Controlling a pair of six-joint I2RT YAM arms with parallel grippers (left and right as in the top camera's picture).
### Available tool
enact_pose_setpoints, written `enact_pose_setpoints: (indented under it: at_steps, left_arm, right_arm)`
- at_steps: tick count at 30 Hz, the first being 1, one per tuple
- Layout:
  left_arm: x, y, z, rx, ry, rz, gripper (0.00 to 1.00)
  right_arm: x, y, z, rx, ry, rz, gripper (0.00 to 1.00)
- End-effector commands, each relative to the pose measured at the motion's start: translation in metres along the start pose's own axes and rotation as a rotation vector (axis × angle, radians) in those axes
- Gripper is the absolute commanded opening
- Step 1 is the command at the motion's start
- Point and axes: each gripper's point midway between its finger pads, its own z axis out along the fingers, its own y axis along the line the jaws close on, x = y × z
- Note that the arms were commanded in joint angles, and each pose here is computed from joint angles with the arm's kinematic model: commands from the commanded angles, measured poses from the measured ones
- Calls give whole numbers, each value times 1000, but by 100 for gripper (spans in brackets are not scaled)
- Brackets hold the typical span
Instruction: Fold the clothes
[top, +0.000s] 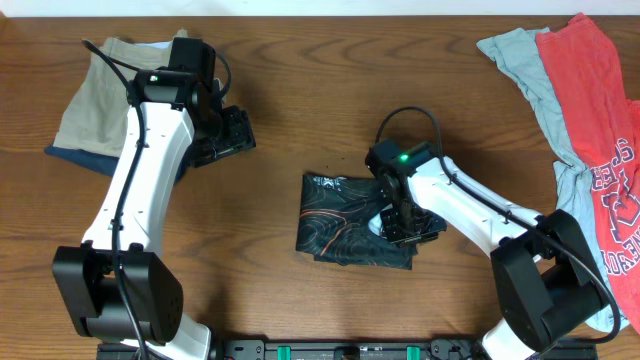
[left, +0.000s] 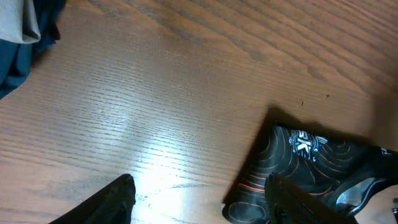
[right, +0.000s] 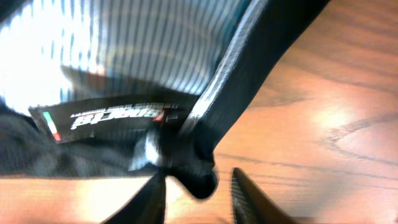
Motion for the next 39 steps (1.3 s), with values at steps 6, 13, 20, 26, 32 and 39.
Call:
enact_pose_setpoints:
  at_steps: [6,13,20,26,32,39]
  left_arm:
    - [3,2,1,-7,12,-15,69]
    - [18,1,10,5,71,20,83]
    - [56,-25,51,160,177,202,93]
    - [84,-51,83,304,193,374,99]
    - [101,-65,111,339,158,494,98]
    - [121,-85,140,381,198,562,98]
  right_arm:
    - [-3,-14,2,56,-8,81,17]
    - [-20,-21,-11,22,-60,160,15]
    - [-42,-47,-44,-38,-167,256,24]
    - [-50,-49,-53,-56,-208,260,33]
    - [-49,-50,-53,-56,-207,260,36]
    - [-49,-49,-52,-54,-206,248,36]
